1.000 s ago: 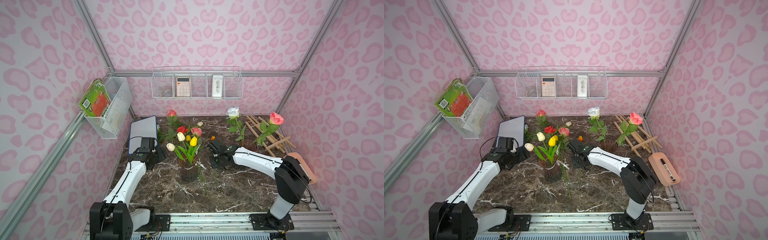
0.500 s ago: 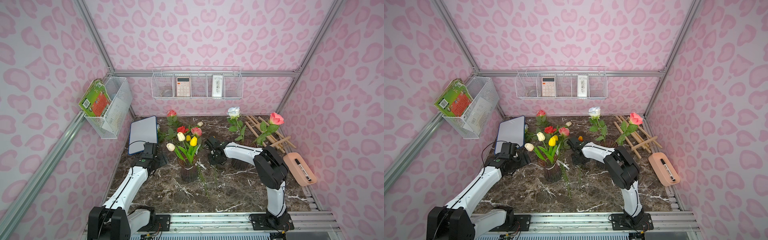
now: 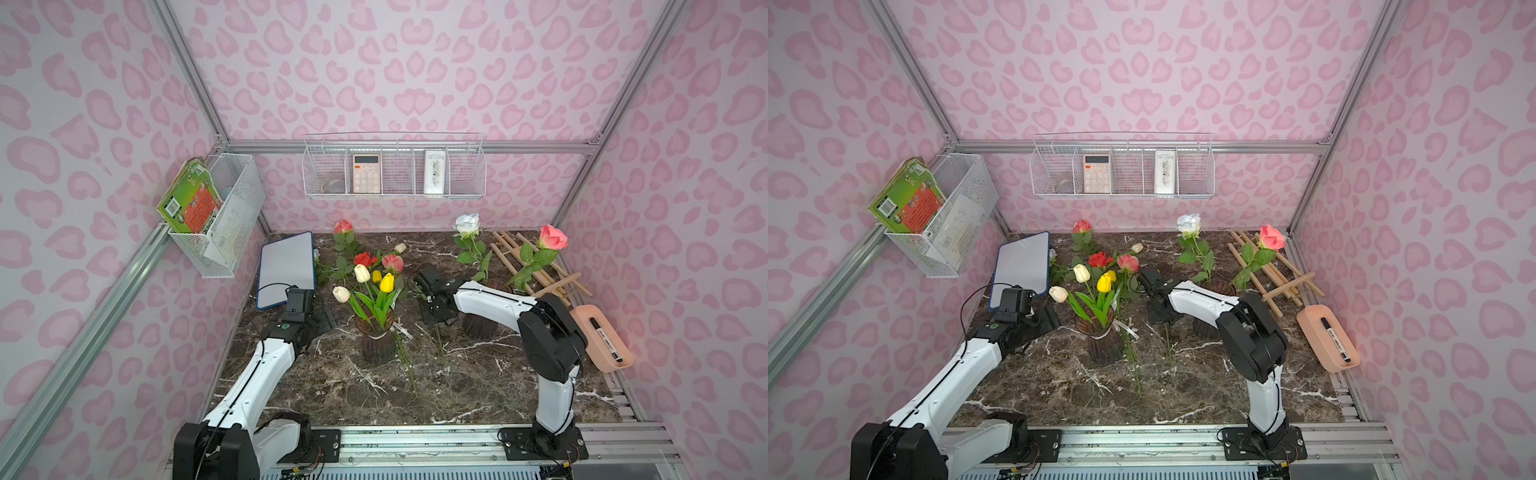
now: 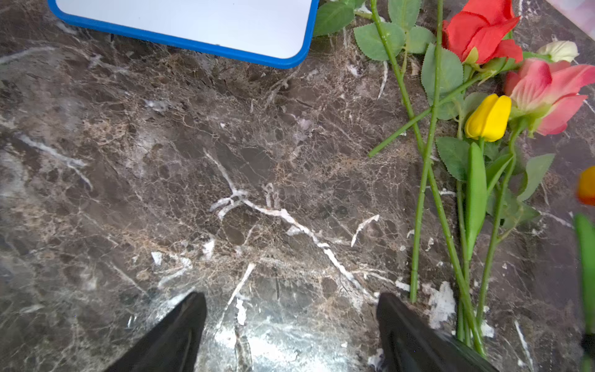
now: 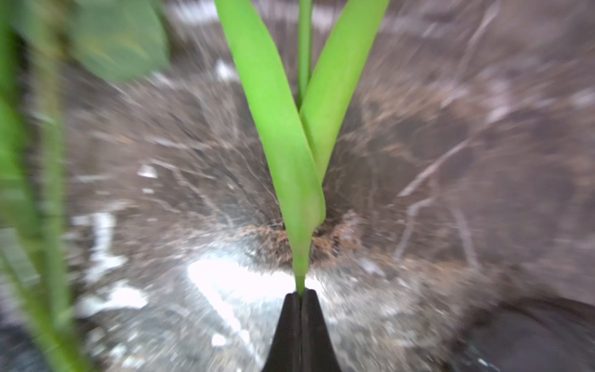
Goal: Arrange the flowers in different vases according to their variety
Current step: Pick up the flower at the center of the board, then insert the flower into the vase.
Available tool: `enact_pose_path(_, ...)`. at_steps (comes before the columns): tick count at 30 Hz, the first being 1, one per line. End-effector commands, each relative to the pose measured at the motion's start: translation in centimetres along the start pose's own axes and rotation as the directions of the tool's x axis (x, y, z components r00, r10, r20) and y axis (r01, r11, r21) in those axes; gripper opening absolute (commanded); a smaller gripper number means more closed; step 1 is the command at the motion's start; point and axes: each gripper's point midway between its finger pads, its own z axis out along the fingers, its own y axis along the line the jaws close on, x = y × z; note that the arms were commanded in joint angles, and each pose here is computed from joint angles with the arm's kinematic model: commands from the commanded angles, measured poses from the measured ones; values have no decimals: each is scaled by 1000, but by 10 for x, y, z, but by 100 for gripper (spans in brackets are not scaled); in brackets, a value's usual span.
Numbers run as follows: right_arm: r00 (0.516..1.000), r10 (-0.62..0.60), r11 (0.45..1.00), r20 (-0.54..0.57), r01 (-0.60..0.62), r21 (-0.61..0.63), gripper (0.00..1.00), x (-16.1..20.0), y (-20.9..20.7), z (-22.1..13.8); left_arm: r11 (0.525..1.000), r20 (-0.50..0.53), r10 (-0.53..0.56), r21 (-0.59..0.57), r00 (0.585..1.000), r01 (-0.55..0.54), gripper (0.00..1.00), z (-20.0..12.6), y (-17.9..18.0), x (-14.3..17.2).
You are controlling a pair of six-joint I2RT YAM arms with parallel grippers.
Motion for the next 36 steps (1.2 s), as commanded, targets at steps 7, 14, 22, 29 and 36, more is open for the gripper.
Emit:
enact_pose_path(7,909,29,972,416,70,-223,0,-58,29,-117,1000,52,2,11,999,-2,88,-5,0,-6)
enact_pose_path(14,622,82,886,779,313,-343,0,-81,68,-268,1000,50,5,1,999,-5,88,-1,2,-5)
enact_pose_path(22,288,222,729,932,586,-355,0,-58,117,-388,1000,60,10,-19,998,-9,88,-1,5,-7)
enact_pose_path(29,173,217,688,961,671,-277,0,-58,154,-396,999,57,12,-31,998,-10,88,2,7,-5)
enact_pose_path(36,159,182,678,970,695,-241,0,-63,177,-367,999,43,15,-32,999,-13,88,5,6,-5)
